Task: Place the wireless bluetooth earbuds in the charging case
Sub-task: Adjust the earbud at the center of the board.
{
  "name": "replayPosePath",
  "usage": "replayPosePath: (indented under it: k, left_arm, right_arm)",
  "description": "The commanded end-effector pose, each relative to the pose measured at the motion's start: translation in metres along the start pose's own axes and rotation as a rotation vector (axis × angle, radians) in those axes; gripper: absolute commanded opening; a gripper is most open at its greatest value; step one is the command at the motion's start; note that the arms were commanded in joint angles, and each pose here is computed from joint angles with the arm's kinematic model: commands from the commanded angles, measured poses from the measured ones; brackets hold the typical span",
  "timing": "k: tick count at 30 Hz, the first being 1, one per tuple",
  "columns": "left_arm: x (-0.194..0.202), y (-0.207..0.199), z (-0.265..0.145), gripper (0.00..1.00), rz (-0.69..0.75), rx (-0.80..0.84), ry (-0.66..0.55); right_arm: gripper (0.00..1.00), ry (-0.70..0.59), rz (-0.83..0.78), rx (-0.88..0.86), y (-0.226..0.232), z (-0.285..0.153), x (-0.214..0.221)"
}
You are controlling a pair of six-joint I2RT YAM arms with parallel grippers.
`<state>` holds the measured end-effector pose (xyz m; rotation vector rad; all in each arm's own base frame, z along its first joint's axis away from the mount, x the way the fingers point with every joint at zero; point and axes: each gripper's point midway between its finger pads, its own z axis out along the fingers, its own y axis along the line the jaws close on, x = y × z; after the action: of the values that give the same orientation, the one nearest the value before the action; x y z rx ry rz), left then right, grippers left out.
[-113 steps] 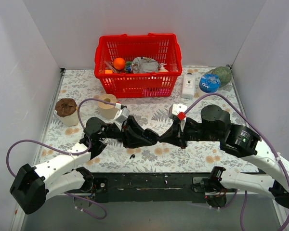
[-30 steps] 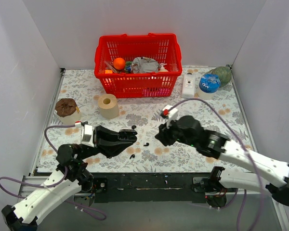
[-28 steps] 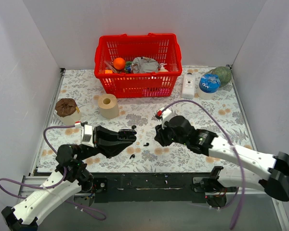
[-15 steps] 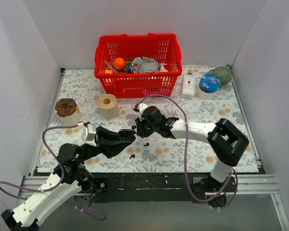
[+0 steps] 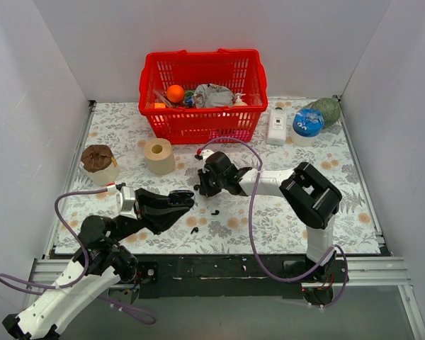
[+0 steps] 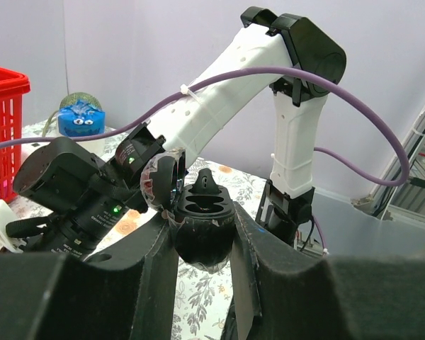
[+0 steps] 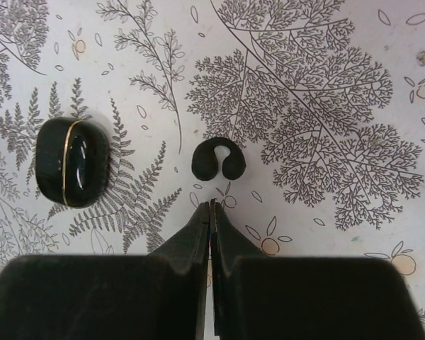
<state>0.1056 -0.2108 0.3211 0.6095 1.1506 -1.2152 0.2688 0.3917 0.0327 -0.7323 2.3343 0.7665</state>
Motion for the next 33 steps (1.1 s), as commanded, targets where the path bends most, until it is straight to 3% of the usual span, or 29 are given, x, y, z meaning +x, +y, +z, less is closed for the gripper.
replayPosePath:
  k: [1,29,33]
  left_arm:
    - [-0.012,-0.001,0.0,0.0,0.032,-0.011,-0.019]
    - [-0.008,0.003,0.009,0.0,0.02,-0.001,-0.004]
    - [-0.006,0.003,0.008,0.0,0.02,-0.001,-0.004]
  right_arm:
    - [0.06,-0.056,0.008,-0.008,0.002,0.006,-0.021]
    - [0.09,-0.034,0.017,0.088,-0.049,0.017,-0.03]
    - [0.05,-0.011,0.038,0.083,-0.048,0.01,-0.016]
